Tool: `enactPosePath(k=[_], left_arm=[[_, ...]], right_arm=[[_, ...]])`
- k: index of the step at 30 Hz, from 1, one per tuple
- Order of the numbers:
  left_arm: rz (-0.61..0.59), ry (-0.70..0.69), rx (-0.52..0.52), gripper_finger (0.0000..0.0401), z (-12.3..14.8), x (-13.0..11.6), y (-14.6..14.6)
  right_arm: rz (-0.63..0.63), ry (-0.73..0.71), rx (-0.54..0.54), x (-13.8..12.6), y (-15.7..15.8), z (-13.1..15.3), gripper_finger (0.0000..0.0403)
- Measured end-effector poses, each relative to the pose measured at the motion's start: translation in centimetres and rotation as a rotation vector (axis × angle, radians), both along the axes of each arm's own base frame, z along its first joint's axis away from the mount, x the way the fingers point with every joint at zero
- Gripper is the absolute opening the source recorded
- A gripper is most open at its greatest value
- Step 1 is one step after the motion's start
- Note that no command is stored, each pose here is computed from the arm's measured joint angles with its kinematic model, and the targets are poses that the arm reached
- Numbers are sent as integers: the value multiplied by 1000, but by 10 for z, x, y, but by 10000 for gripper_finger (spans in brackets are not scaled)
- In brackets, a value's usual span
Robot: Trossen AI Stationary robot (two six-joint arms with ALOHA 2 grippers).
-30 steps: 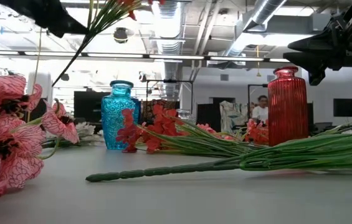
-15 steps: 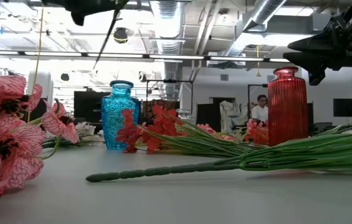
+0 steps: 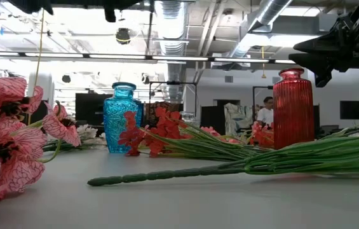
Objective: Sort flowers into vase by color
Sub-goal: Put the left red flower into the transparent vase
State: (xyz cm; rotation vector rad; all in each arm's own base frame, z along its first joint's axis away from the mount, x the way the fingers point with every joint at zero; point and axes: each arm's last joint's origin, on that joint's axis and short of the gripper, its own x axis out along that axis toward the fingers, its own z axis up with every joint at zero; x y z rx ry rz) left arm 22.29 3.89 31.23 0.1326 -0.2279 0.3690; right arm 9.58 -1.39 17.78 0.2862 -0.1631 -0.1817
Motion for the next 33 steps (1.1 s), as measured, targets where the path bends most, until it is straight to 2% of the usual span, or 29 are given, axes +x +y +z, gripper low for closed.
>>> enactPosePath(k=[16,21,29,33], left_arm=[[-57,-80,-153,0,-48,33,81],[-74,-93,-196,0,-61,48,99],[-95,-93,-186,0,-62,89,122],[-88,-81,-207,0,-69,97,128]], right_arm=[[-1,1,-2,0,0,0,171],[-1,1,-2,0,0,0,171],[-1,1,-2,0,0,0,171],[-1,2,-1,0,0,0,171]])
